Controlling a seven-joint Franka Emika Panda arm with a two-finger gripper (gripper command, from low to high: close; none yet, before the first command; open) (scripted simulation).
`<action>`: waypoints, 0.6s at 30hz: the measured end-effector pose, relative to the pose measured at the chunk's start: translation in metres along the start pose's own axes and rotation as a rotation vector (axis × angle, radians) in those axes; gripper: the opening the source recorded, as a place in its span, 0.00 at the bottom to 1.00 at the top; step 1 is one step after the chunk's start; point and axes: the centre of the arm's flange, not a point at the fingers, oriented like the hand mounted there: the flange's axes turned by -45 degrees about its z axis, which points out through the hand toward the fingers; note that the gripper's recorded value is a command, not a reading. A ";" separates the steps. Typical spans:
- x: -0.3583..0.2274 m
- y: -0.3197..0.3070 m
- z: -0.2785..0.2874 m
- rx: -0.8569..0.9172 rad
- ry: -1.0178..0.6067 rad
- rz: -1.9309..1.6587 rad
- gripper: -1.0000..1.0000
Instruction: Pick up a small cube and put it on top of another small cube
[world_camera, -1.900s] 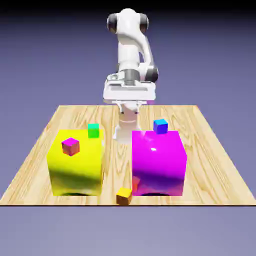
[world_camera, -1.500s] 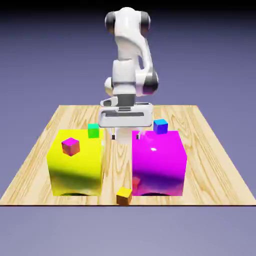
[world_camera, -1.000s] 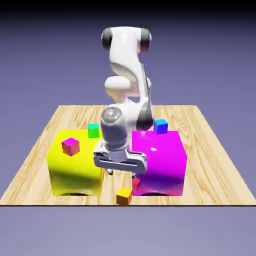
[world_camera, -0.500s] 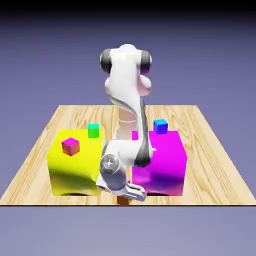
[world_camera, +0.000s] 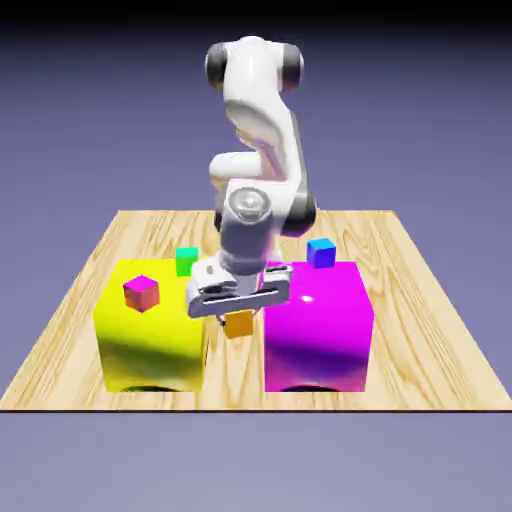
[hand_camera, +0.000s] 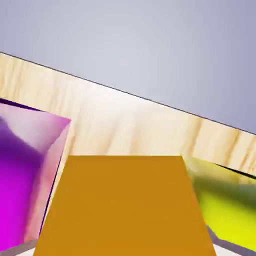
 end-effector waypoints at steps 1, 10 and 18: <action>-0.008 -0.003 -0.007 -0.027 0.007 -0.055 0.00; -0.081 -0.032 -0.056 -0.289 0.008 -0.546 0.00; -0.144 -0.058 -0.073 -0.495 -0.084 -0.944 0.00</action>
